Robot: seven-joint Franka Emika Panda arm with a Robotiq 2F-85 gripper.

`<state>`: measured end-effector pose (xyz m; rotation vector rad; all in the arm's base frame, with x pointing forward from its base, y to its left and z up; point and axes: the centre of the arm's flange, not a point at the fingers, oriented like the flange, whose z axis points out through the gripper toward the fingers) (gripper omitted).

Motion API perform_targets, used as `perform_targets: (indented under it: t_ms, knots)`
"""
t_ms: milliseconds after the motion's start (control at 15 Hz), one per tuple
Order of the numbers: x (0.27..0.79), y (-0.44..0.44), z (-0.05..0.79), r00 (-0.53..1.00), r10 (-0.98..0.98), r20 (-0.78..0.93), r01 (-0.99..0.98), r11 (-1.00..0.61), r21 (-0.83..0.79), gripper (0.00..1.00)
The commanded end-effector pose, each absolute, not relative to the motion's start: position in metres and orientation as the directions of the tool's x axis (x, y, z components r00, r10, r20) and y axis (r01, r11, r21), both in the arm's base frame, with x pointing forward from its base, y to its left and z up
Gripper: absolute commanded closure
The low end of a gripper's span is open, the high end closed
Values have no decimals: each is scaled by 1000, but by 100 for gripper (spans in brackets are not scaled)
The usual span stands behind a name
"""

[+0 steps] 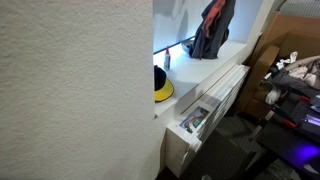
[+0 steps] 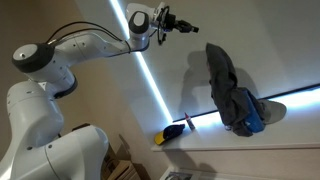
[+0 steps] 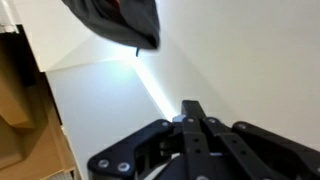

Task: Move the grey shirt to the right

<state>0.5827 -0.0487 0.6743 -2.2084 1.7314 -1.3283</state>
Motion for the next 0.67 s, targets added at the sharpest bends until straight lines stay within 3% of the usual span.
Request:
perform_targets:
  t_ms: [0,67,267,600]
  knots:
    - [580,-55,674,8,-816,578,-809,-346,-476,74]
    - [579,-59,675,3,-818,576,-818,-333,-469,94]
    - [580,-56,675,7,-817,577,-815,-339,-471,74]
    - [580,-55,675,8,-817,577,-814,-340,-471,74]
